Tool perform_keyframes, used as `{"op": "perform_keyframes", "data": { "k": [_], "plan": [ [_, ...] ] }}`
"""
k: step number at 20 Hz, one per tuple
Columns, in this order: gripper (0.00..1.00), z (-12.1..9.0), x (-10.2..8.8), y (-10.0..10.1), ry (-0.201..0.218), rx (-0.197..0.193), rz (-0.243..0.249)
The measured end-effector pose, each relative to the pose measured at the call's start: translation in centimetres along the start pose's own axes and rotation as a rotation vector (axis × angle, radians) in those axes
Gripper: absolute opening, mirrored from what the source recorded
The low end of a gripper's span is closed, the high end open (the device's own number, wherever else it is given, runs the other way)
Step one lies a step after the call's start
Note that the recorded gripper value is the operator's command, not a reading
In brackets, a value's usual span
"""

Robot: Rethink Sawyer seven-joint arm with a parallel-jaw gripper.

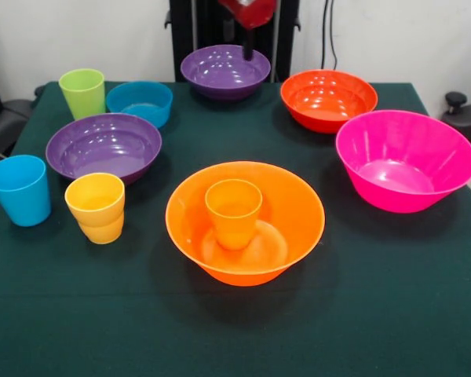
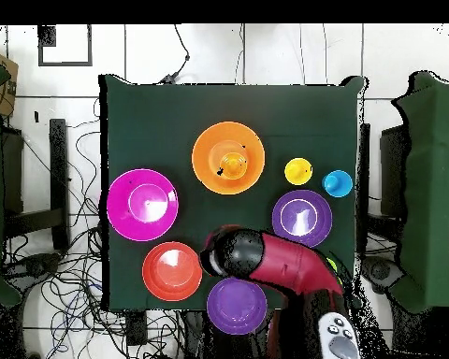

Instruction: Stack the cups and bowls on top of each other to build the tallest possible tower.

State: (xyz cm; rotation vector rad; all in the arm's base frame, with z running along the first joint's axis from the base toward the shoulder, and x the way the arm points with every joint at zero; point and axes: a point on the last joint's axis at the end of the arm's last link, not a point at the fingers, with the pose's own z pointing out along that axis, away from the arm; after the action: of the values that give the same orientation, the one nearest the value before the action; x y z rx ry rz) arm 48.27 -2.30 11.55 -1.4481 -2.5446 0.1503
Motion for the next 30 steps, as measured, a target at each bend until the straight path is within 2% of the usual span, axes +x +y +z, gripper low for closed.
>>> {"op": "perform_keyframes", "data": {
  "k": [2, 4, 5, 7, 10, 12, 14, 15, 18, 20, 21, 24, 25, 28, 29, 30],
  "plan": [
    [1.0, 1.3, -1.1, -2.1, -0.038, -0.01, -0.002],
    [1.0, 2.0, -1.6, -2.9, -0.06, -0.016, -0.009],
    [1.0, 3.0, -2.3, -4.0, -0.096, -0.027, -0.028],
    [1.0, 3.7, -2.5, -4.4, -0.115, -0.034, -0.044],
    [1.0, 5.2, -2.5, -4.7, -0.156, -0.042, -0.092],
    [1.0, 6.7, -1.6, -4.8, -0.186, -0.038, -0.148],
    [1.0, 7.6, -0.8, -4.7, -0.203, -0.034, -0.183],
    [1.0, 8.4, 0.0, -4.7, -0.222, -0.03, -0.221],
    [1.0, 9.4, 1.2, -4.9, -0.245, -0.018, -0.291],
    [1.0, 10.0, 2.2, -5.2, -0.259, -0.004, -0.368],
    [1.0, 10.3, 3.0, -5.9, -0.267, 0.012, -0.442],
    [1.0, 10.4, 3.4, -6.9, -0.274, 0.028, -0.507],
    [1.0, 10.6, 3.5, -7.9, -0.281, 0.043, -0.568],
    [1.0, 11.0, 3.4, -8.8, -0.286, 0.054, -0.625],
    [1.0, 11.4, 3.1, -9.6, -0.289, 0.055, -0.676],
    [1.0, 11.5, 3.0, -9.8, -0.29, 0.052, -0.691]
  ]
}}
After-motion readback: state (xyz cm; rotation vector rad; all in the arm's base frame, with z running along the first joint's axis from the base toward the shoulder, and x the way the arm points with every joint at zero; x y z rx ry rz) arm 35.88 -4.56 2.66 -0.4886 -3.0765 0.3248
